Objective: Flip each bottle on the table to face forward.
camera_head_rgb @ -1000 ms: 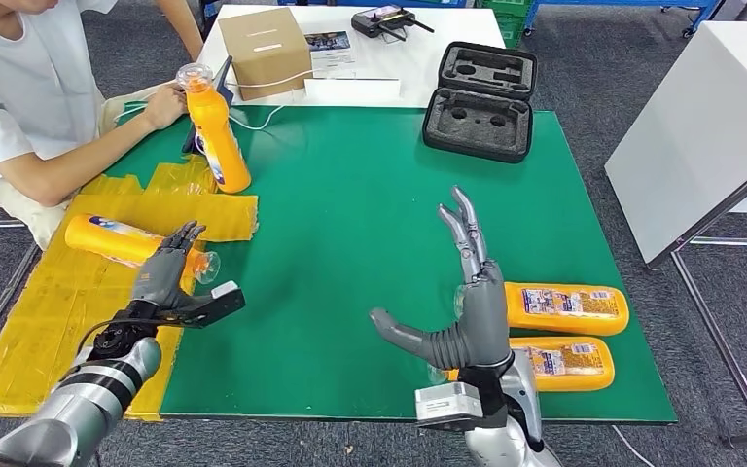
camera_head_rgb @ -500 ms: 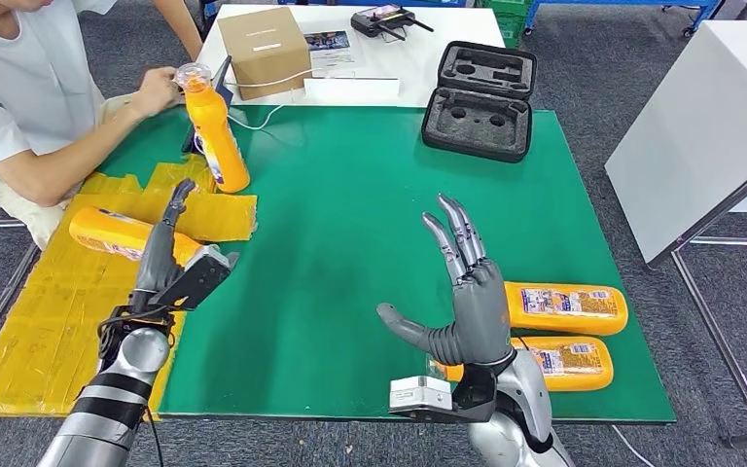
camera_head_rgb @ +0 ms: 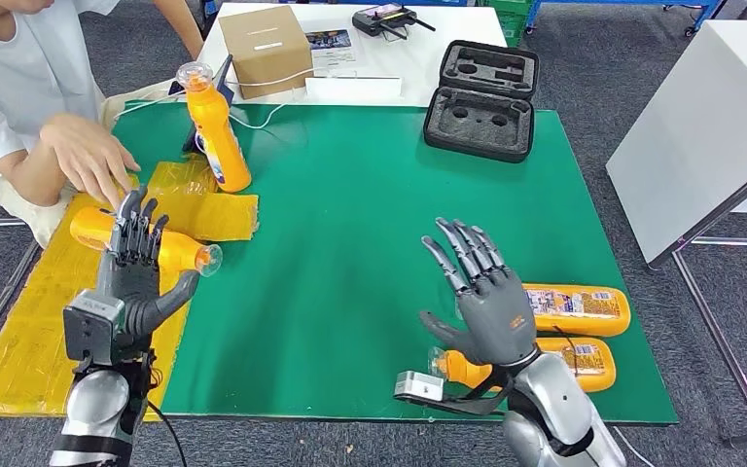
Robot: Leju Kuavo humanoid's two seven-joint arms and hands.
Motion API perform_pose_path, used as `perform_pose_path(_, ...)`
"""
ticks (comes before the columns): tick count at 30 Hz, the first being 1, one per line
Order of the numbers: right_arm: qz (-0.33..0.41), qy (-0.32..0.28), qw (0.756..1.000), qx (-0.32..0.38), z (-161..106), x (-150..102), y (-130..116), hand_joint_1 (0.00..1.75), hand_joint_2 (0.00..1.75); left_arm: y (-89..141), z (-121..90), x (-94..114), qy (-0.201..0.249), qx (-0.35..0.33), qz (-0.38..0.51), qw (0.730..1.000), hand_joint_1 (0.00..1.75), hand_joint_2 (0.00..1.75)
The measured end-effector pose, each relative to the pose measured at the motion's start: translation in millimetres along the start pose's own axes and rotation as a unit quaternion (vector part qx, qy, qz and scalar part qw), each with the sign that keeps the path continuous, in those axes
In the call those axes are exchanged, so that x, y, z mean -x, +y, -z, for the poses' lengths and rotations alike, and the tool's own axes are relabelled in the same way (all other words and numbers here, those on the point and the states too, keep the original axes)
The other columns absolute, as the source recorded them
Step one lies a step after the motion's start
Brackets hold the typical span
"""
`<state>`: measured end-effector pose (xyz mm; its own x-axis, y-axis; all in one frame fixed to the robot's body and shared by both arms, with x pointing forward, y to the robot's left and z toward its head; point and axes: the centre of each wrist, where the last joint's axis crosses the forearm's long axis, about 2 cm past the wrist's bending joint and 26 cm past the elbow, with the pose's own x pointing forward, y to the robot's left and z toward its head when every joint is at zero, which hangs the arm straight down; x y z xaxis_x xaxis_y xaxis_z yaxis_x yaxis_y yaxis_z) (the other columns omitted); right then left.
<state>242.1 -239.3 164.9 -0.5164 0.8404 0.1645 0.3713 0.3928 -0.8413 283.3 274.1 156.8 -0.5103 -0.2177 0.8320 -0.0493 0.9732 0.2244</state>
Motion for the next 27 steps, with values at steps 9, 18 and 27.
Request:
perform_pose_path(9, -0.140, 0.038, 0.966, -0.212, -65.3, 109.9, -37.0, 0.00, 1.75, -16.7, -45.7, -5.1, 0.052, 0.058, -0.160, 0.984, 0.00, 1.75)
perform_pose_path(18, -0.179, 0.057, 0.950, -0.250, -83.1, 146.1, -65.6, 0.00, 1.75, -20.0, -54.2, -4.4, 0.067, 0.065, -0.172, 0.981, 0.00, 1.75)
perform_pose_path(27, -0.189, 0.083, 0.938, -0.277, -91.0, 164.8, -77.4, 0.00, 1.75, -22.2, -60.3, -2.7, 0.092, 0.072, -0.216, 0.969, 0.00, 1.75)
